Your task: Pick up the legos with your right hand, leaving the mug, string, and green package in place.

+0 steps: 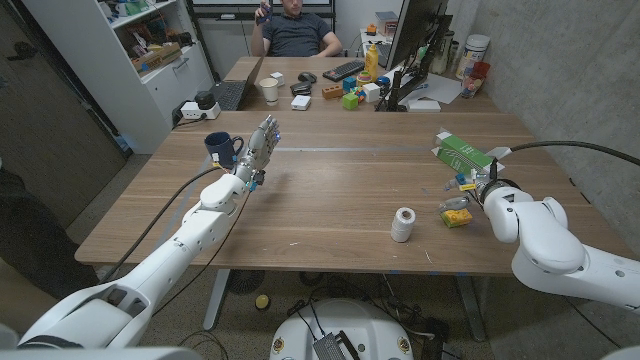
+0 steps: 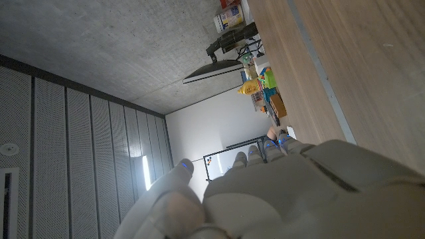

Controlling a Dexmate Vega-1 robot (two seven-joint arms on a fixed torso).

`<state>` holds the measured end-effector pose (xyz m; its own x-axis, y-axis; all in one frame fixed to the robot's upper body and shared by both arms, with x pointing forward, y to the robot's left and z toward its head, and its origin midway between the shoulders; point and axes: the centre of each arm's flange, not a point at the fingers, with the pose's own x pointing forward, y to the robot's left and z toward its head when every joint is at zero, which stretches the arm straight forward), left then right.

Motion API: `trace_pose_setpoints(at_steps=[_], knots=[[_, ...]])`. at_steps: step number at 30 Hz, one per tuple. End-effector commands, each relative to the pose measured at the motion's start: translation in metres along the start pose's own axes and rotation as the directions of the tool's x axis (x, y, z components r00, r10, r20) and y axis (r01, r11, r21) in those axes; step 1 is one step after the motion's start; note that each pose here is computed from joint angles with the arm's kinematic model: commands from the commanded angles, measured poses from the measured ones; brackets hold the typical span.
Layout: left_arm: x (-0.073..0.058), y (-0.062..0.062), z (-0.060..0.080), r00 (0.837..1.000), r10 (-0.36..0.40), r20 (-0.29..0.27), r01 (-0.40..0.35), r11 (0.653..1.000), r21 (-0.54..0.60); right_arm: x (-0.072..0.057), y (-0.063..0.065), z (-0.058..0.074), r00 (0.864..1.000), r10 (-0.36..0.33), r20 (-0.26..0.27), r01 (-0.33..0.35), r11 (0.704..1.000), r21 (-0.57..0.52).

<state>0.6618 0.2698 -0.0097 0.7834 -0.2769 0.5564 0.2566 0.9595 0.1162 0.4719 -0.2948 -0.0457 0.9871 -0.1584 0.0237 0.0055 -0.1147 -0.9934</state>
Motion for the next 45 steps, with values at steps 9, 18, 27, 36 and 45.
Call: trace_pose_setpoints(at_steps=[9, 18, 27, 36, 45], knots=[[0.002, 0.002, 0.001, 1.000, -0.003, 0.001, 0.003, 1.000, -0.002, 0.004, 0.014, 0.005, 0.997, 0.076, -0.023, -0.076, 0.997, 0.008], [0.002, 0.001, 0.001, 1.000, -0.003, -0.001, 0.003, 1.000, 0.000, 0.009, 0.017, 0.006, 0.994, 0.106, -0.017, -0.106, 0.994, 0.008], [0.001, 0.001, 0.002, 1.000, 0.001, 0.004, -0.001, 1.000, 0.004, 0.013, 0.017, 0.007, 0.992, 0.125, -0.005, -0.125, 0.992, 0.003], [0.000, 0.001, 0.002, 1.000, 0.001, 0.003, -0.001, 1.000, 0.005, 0.016, 0.017, 0.008, 0.989, 0.145, 0.001, -0.145, 0.989, 0.000], [-0.001, 0.000, 0.003, 1.000, 0.002, 0.006, -0.002, 1.000, 0.006, 0.016, 0.016, 0.008, 0.990, 0.143, 0.002, -0.143, 0.990, -0.003]])
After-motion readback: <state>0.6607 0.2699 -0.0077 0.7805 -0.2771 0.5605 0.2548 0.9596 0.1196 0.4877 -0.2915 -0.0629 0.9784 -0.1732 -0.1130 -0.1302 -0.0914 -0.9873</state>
